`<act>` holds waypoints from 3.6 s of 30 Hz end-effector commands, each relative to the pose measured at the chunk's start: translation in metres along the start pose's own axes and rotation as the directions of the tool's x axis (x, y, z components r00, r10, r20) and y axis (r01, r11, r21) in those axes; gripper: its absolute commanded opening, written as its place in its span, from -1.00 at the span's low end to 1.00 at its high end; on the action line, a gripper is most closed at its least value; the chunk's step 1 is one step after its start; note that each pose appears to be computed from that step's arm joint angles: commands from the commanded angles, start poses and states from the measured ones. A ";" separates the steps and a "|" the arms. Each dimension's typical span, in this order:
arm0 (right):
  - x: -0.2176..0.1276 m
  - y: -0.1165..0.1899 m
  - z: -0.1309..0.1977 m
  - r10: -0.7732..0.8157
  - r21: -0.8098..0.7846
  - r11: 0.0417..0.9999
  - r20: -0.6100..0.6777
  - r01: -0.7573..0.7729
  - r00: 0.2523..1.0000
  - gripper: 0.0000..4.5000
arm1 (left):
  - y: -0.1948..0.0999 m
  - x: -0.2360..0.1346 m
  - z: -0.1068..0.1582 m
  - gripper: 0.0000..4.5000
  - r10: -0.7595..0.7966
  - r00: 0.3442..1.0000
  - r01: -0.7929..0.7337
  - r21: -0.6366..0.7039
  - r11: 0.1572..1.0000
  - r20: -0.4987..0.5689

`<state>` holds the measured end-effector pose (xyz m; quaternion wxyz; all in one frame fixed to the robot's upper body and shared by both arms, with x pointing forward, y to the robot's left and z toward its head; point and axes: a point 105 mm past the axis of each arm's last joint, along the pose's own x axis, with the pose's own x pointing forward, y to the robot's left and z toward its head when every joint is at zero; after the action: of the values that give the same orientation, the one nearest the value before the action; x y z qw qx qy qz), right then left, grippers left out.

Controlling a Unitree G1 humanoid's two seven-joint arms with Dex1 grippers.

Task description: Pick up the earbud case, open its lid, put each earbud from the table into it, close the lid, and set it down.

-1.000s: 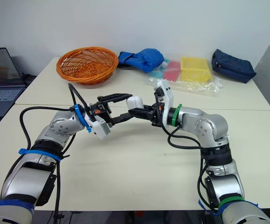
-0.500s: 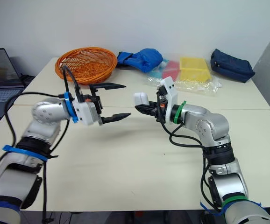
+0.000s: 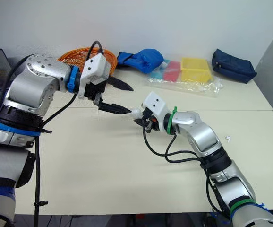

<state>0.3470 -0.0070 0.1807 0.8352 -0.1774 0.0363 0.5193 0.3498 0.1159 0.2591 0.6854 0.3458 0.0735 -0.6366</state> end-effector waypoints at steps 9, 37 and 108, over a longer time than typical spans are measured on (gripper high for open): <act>-0.002 0.004 0.024 0.013 -0.085 0.996 0.053 -0.008 0.999 -0.62 | 0.002 0.004 -0.012 0.45 -0.026 0.995 0.034 0.087 0.996 -0.095; -0.001 0.012 0.024 0.033 -0.090 0.995 0.039 -0.029 0.999 -0.62 | 0.011 0.014 -0.011 0.45 0.000 0.997 0.010 0.119 0.993 -0.081; -0.055 -0.006 0.050 0.117 -0.155 0.984 0.225 -0.083 0.967 0.99 | -0.066 0.043 -0.029 -0.66 0.487 0.697 -0.309 -0.392 0.866 0.526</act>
<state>0.3226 -0.0394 0.2294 0.7960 -0.1653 -0.0714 0.5779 0.3114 0.1060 0.1792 0.8422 0.0208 -0.1140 -0.5266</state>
